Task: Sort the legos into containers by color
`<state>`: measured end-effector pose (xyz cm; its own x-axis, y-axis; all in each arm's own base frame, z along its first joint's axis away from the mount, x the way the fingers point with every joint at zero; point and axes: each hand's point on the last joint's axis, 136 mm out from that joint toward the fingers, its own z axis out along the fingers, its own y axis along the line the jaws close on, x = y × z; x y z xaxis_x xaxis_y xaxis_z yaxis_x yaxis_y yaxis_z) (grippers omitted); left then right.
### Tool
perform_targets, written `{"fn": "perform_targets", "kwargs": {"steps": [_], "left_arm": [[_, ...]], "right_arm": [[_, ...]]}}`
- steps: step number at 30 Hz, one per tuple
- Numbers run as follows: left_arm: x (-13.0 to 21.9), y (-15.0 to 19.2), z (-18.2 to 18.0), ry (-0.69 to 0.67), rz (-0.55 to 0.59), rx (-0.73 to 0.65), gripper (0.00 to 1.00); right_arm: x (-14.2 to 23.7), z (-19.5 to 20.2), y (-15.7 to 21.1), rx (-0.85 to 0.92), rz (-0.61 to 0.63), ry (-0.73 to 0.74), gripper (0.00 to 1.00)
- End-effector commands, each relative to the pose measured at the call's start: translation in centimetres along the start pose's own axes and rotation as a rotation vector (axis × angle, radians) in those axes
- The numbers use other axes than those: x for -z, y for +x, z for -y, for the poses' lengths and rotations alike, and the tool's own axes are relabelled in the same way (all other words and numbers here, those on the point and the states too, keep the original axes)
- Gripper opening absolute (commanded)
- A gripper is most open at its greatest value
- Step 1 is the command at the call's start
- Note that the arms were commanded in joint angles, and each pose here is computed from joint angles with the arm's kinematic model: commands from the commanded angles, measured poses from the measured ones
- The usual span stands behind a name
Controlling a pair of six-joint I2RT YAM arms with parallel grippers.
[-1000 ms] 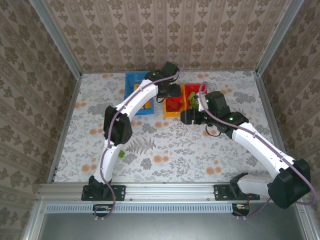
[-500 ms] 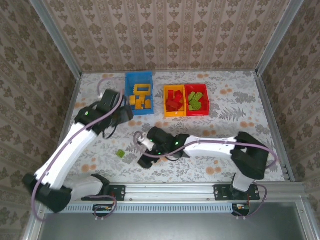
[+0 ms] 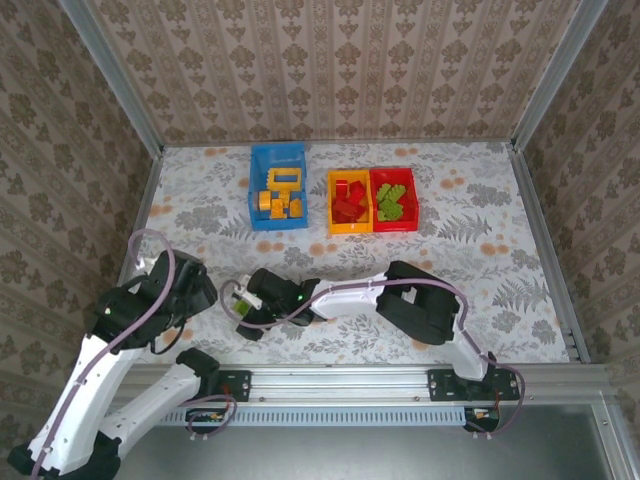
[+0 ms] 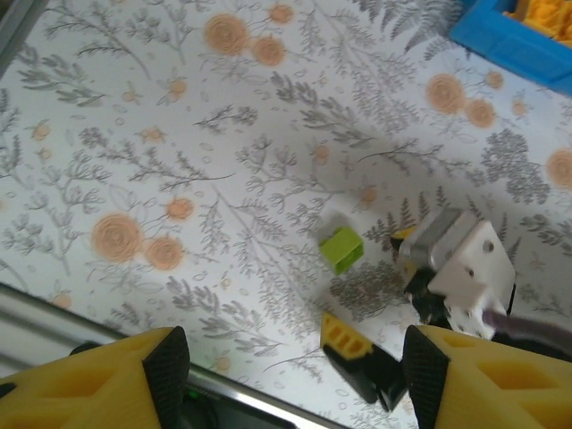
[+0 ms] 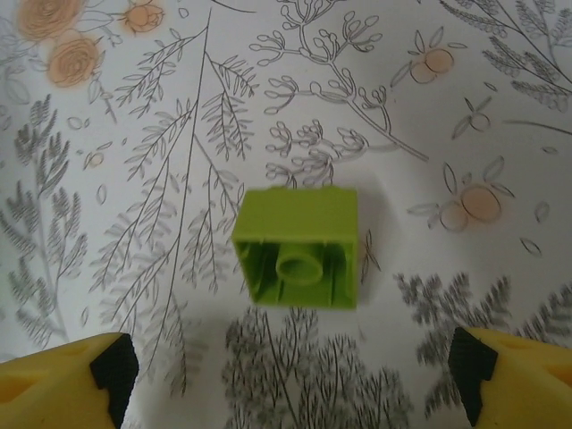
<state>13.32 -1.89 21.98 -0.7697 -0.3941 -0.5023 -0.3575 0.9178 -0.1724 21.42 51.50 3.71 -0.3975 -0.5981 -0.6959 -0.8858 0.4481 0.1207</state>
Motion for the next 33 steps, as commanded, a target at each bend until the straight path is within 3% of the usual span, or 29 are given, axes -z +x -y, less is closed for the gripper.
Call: {"fn": "perform_targets", "kwargs": {"steps": [1,8,15,18,21,26,33], "left_arm": [[1.0,0.1,-1.9,-0.056,0.01,0.018,0.67],[1.7,0.3,-2.6,-0.063,0.012,0.006,0.67],[2.1,-0.1,-2.6,-0.061,0.022,-0.011,0.67],[1.9,-0.2,-2.2,-0.051,0.022,-0.021,0.67],[1.3,-0.2,-0.9,-0.013,0.009,-0.042,0.67],[-0.3,-0.1,3.5,0.141,-0.03,-0.082,0.67],[-1.2,-2.0,12.6,0.418,-0.04,-0.164,0.66]], "right_arm": [[-1.4,0.7,-0.2,0.023,-0.014,0.057,0.91],[-3.6,1.0,0.1,0.026,-0.07,0.08,0.81],[-3.8,0.5,-0.2,0.027,-0.08,0.053,0.45],[-2.7,0.3,-0.9,0.029,-0.059,0.049,0.37],[-0.6,0.4,-2.0,0.028,-0.021,0.059,0.29],[4.9,2.6,-4.3,-0.039,0.062,0.101,0.26],[16.2,11.7,-4.5,-0.254,0.174,0.275,0.25]]}}
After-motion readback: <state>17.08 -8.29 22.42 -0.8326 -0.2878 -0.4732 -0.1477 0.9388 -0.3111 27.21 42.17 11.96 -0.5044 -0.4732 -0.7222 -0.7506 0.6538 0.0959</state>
